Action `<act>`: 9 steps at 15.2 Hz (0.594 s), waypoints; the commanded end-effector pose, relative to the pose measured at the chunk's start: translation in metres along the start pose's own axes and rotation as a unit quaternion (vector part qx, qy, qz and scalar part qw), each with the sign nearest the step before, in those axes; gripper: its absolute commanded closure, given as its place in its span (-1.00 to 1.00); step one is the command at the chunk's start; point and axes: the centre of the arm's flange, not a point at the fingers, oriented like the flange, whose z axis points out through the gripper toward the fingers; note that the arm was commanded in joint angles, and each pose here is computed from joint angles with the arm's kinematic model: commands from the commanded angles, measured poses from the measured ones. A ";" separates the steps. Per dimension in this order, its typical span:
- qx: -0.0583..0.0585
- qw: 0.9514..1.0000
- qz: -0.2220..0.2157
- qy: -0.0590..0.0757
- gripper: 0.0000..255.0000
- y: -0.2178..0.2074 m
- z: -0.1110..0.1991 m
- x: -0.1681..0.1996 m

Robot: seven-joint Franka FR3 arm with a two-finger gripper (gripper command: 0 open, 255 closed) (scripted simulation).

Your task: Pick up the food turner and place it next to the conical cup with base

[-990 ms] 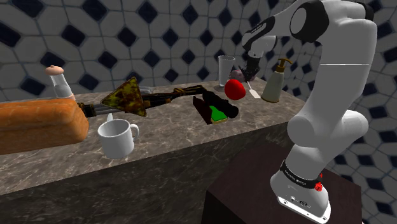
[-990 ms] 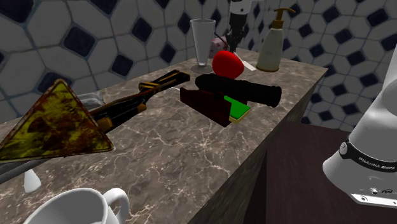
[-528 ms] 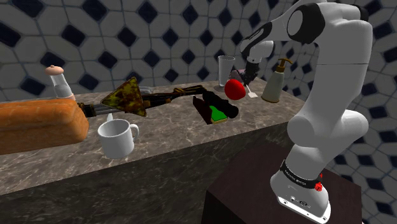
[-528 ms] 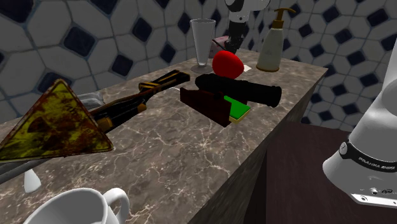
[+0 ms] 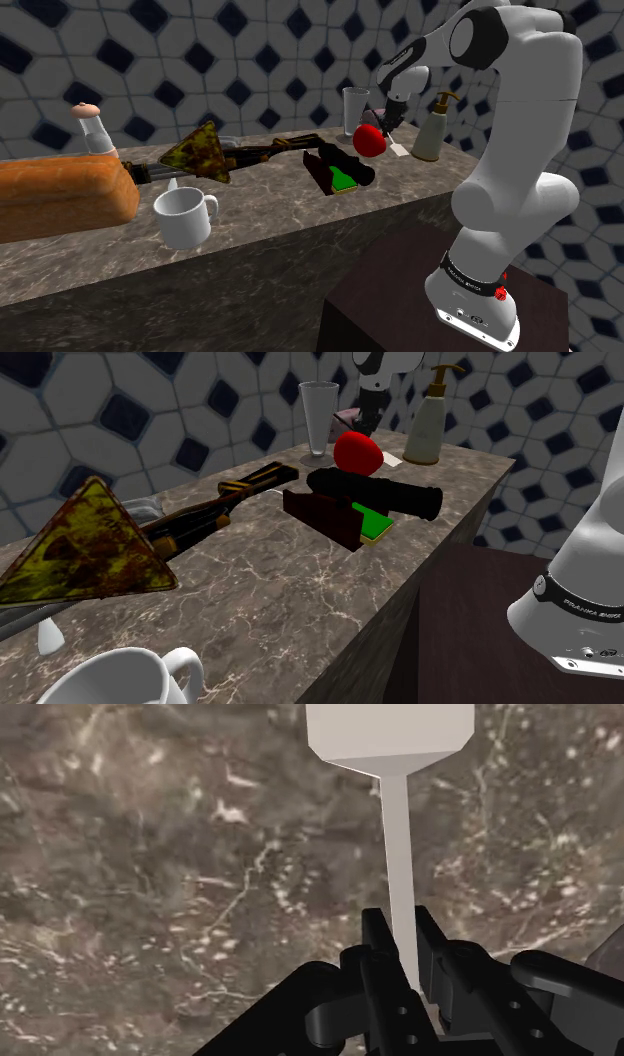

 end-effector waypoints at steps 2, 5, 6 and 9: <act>0.002 1.000 0.001 -0.008 -1.00 -0.002 0.006 -0.004; 0.002 1.000 0.001 -0.008 -1.00 -0.003 0.005 -0.004; 0.002 1.000 0.001 -0.008 -1.00 -0.002 0.005 -0.004; 0.002 1.000 0.001 -0.008 -1.00 0.000 -0.019 -0.003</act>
